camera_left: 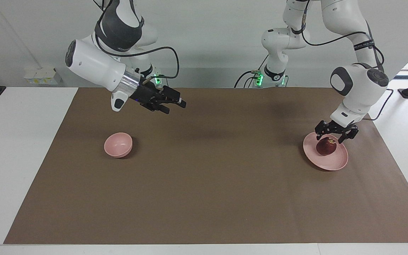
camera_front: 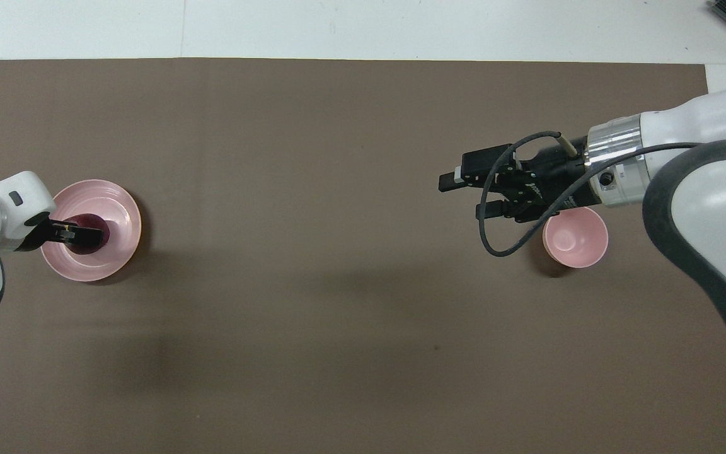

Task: Move apple from plate to bowl
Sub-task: 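Grasp the red apple with the left gripper while the right gripper rises, then lift the apple off the plate and carry it toward the right gripper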

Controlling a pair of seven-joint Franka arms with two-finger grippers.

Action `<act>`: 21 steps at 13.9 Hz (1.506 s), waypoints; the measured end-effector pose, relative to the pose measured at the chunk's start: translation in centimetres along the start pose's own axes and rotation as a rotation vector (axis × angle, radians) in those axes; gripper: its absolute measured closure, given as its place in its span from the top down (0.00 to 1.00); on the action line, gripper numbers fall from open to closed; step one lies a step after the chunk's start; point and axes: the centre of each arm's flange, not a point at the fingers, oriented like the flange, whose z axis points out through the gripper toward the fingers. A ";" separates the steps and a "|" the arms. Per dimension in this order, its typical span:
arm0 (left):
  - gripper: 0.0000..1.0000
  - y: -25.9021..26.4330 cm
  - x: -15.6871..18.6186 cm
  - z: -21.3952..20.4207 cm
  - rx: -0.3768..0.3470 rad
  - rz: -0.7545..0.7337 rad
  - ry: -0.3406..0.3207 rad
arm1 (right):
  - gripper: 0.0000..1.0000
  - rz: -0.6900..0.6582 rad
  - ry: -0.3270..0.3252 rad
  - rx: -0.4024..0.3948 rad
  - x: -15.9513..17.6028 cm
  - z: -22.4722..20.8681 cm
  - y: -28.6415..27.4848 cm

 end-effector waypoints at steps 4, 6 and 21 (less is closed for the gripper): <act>1.00 0.0 -0.2 0.4 0.003 -0.003 0.009 | 1.00 -0.203 -0.018 0.115 -0.1 1.9 0.7; 1.00 -0.2 -0.8 2.1 0.021 -0.010 0.034 | 1.00 -0.214 -0.033 0.153 -0.6 2.9 -0.1; 0.70 4.2 2.2 -5.2 -0.094 0.022 0.055 | 1.00 -0.224 -0.023 0.162 -1.3 4.9 -1.4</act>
